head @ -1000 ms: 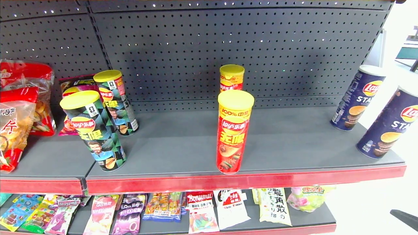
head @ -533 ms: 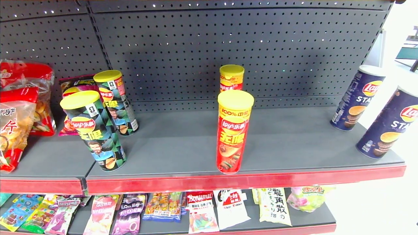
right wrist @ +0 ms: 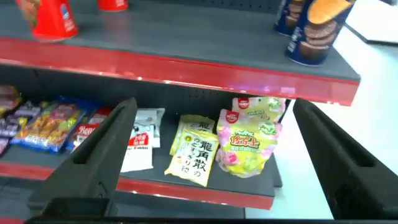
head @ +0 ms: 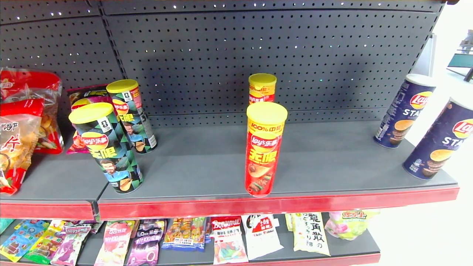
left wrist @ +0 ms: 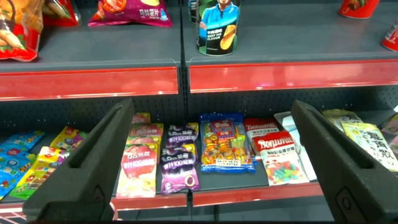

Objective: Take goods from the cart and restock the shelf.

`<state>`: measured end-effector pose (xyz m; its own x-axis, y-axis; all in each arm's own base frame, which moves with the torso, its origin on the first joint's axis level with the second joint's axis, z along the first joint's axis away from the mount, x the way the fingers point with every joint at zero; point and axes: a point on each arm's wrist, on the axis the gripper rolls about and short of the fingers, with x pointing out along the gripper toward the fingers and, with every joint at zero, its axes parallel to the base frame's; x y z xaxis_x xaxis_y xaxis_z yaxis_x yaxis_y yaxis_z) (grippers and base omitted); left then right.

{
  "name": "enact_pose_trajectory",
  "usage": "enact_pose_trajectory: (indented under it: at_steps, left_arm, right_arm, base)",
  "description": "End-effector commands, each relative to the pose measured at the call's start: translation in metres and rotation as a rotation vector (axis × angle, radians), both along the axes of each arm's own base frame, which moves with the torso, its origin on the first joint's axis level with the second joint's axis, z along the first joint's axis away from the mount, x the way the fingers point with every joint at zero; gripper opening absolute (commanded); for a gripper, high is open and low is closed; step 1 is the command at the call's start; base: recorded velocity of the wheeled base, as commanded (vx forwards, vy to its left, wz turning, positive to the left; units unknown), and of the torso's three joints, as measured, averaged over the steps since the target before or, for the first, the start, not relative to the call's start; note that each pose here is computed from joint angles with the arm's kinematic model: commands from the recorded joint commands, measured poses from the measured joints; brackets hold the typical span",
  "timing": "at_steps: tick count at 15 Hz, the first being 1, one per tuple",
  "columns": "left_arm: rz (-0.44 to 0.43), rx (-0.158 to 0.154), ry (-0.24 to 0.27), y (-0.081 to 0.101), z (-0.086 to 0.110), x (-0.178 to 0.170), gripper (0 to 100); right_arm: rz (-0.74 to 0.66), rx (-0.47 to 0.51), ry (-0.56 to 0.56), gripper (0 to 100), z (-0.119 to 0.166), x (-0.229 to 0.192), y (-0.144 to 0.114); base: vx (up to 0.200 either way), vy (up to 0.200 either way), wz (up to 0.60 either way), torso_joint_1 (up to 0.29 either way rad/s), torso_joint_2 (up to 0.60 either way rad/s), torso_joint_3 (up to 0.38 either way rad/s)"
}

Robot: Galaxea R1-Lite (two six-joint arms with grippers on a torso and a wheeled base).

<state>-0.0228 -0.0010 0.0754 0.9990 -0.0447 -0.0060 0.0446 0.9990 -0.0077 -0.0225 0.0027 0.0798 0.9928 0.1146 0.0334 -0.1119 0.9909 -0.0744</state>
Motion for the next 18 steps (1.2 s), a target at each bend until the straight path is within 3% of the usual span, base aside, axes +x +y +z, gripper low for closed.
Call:
enact_pose_trajectory:
  at_steps: [1,18]
  left_arm:
    - [0.000,0.000,0.000,0.0000,-0.0001,0.0000,100]
    - [0.000,0.000,0.000,0.0000,-0.0001,0.0000,100]
  right_arm:
    - [-0.065,0.061,0.048,100,-0.0053,-0.0004,-0.0014]
    - [-0.086,0.084,0.043,100,-0.0047,-0.0004,-0.0020]
  base:
    - [0.000,0.000,0.00,0.000,0.00,0.000]
    - [0.000,0.000,0.00,0.000,0.00,0.000]
